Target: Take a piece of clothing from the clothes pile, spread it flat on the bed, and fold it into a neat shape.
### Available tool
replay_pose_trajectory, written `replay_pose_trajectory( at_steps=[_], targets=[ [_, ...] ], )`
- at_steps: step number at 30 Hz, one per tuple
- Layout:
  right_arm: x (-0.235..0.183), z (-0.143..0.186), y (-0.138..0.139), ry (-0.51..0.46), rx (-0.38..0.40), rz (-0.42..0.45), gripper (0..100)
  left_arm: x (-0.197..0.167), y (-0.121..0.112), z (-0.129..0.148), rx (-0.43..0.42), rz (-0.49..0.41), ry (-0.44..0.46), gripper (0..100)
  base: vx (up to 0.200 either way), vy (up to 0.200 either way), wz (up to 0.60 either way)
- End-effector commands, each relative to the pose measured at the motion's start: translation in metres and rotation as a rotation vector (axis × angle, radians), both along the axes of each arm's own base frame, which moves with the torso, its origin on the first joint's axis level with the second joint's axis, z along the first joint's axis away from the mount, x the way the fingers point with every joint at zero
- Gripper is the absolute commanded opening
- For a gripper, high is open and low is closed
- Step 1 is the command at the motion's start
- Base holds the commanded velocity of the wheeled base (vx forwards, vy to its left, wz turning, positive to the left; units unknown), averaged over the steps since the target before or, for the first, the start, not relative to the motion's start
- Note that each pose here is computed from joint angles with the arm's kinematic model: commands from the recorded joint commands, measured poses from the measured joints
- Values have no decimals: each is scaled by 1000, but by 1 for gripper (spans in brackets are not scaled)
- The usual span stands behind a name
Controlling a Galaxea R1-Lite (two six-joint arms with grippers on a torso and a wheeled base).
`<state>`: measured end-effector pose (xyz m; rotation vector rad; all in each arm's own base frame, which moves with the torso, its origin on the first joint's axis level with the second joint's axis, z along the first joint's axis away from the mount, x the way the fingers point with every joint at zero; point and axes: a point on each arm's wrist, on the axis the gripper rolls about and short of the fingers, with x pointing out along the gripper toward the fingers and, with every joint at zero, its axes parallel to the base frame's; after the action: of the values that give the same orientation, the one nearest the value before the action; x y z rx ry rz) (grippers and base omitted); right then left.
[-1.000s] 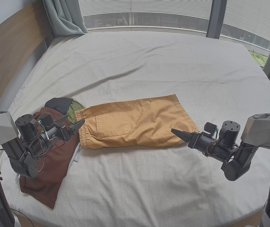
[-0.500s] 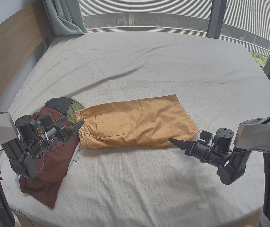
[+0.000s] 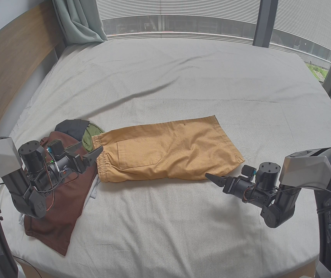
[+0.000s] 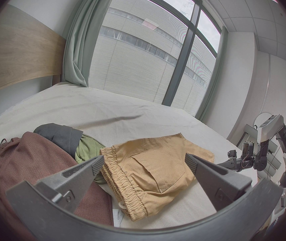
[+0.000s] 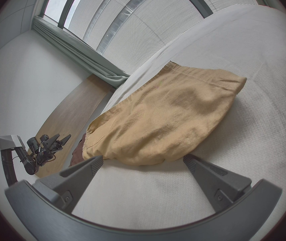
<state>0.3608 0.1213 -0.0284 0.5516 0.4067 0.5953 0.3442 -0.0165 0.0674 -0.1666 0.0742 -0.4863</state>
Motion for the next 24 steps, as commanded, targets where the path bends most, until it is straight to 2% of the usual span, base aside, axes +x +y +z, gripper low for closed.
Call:
replay_pose_trajectory(
  at_steps=[1, 10, 17, 24],
  targets=[
    [4, -14, 6, 15, -5, 0, 100, 0, -1, -1, -1, -2, 2, 100, 0, 0, 0],
    [6, -16, 23, 44, 61, 12, 100, 1, 0, -1, -2, 1, 1, 100, 0, 0, 0],
    [15, -26, 36, 40, 87, -33, 100, 1, 0, 0, -2, -1, 0, 100, 0, 0, 0],
    [20, -22, 42, 28, 123, -32, 100, 0, -1, -1, -2, -2, 1, 100, 0, 0, 0]
  ],
)
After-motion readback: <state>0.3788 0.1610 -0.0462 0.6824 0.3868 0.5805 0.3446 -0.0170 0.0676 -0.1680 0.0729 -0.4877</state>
